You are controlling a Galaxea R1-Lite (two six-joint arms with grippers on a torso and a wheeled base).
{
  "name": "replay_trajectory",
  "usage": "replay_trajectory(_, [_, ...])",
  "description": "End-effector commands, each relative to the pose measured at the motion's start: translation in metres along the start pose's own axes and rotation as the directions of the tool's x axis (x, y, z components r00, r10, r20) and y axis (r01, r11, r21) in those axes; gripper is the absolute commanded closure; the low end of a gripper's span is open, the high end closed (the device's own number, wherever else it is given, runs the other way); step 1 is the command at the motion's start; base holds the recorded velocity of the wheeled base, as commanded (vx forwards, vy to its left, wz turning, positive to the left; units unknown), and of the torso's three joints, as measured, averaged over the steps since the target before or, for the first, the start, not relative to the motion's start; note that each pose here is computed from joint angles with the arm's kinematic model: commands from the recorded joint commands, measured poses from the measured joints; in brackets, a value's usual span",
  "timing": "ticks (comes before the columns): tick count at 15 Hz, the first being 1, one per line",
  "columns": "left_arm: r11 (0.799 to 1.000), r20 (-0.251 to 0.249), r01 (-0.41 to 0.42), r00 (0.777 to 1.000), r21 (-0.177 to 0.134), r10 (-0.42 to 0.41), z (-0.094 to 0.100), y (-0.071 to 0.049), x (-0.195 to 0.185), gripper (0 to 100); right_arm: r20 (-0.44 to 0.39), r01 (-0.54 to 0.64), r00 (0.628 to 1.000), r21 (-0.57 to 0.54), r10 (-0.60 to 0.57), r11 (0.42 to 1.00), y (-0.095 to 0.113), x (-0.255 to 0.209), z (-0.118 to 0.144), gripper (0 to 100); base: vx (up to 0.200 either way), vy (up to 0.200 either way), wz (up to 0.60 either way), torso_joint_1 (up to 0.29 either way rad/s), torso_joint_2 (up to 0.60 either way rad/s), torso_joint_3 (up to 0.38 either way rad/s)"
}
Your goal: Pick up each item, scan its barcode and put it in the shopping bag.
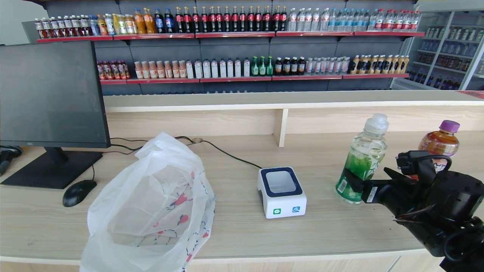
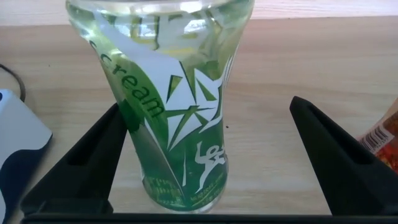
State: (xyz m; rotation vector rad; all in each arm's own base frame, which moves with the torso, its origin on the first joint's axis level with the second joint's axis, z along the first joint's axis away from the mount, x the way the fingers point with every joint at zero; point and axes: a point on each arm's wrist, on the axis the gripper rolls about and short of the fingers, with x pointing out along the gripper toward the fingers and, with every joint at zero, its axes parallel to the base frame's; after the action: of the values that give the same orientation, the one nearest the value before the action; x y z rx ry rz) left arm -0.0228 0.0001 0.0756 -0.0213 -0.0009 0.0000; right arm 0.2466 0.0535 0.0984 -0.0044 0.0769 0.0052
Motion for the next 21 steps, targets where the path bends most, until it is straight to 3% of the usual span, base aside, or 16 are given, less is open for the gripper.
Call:
replay_trajectory(1, [1.0,0.001,0.0,1.0,0.0,0.0,0.0,0.0,0.0,0,0.005,0.0,1.0,0.001,0.0,1.0,-0.001,-0.005,0.002,0,0.0,0.0,0.0,0.0,0.0,0.0])
replay_trajectory(12, [1.0,0.001,0.0,1.0,0.0,0.0,0.0,0.0,0.0,0,0.006,0.018,1.0,0.012,-0.018,1.0,-0.014,-0.025,0.006,0,0.0,0.0,0.0,0.0,0.0,0.0])
replay_trajectory(16, [1.0,0.001,0.0,1.0,0.0,0.0,0.0,0.0,0.0,0,0.0,-0.056,0.998,0.004,0.056,0.998,-0.012,-0.03,0.006,0,0.0,0.0,0.0,0.0,0.0,0.0])
replay_trajectory(21, [1.0,0.001,0.0,1.0,0.0,0.0,0.0,0.0,0.0,0,0.007,-0.065,0.998,0.001,0.065,0.998,-0.01,-0.019,0.006,0,0.0,0.0,0.0,0.0,0.0,0.0])
